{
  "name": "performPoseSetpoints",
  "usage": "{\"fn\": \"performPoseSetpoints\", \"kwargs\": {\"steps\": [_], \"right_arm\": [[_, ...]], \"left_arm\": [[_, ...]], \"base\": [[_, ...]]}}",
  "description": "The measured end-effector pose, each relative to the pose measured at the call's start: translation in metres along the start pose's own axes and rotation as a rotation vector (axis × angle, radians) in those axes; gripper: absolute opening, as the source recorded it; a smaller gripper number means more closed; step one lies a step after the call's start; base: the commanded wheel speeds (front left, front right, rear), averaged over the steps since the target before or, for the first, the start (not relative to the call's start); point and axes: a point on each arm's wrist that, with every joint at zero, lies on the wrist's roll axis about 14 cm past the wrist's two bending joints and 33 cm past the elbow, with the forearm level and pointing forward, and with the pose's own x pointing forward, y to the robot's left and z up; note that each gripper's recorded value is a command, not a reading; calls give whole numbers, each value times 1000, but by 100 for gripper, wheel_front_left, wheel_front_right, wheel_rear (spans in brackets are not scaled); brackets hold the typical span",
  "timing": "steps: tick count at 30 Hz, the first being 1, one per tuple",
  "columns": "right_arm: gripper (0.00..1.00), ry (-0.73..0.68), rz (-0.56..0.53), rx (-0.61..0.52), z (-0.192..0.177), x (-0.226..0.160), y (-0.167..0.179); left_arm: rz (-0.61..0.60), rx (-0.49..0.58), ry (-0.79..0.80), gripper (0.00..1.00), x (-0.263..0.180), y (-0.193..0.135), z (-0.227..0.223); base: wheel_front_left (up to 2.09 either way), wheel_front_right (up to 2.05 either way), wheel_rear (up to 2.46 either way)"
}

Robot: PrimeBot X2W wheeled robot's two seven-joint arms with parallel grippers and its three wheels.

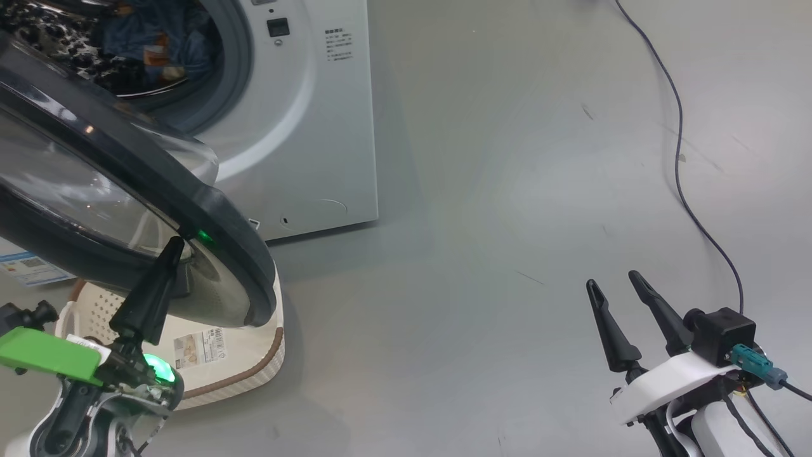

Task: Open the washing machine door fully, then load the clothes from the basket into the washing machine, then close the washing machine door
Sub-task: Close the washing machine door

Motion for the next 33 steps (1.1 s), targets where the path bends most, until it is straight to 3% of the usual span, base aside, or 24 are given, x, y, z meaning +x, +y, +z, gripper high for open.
{"fn": "performPoseSetpoints", "kwargs": {"steps": [14,25,33], "right_arm": [[100,-10,-108,15,3,-8,-32],[100,-43,-73,13,14,-2,-22],[100,-61,-30,29,17,-1,-5]], "left_arm": [[38,-67,-30,0,37,30,-12],[58,-53,-165,0,18,30,8],[126,-15,-321,0,-23,39,27]], "base": [[0,0,0],[0,0,0],[0,0,0]]}}
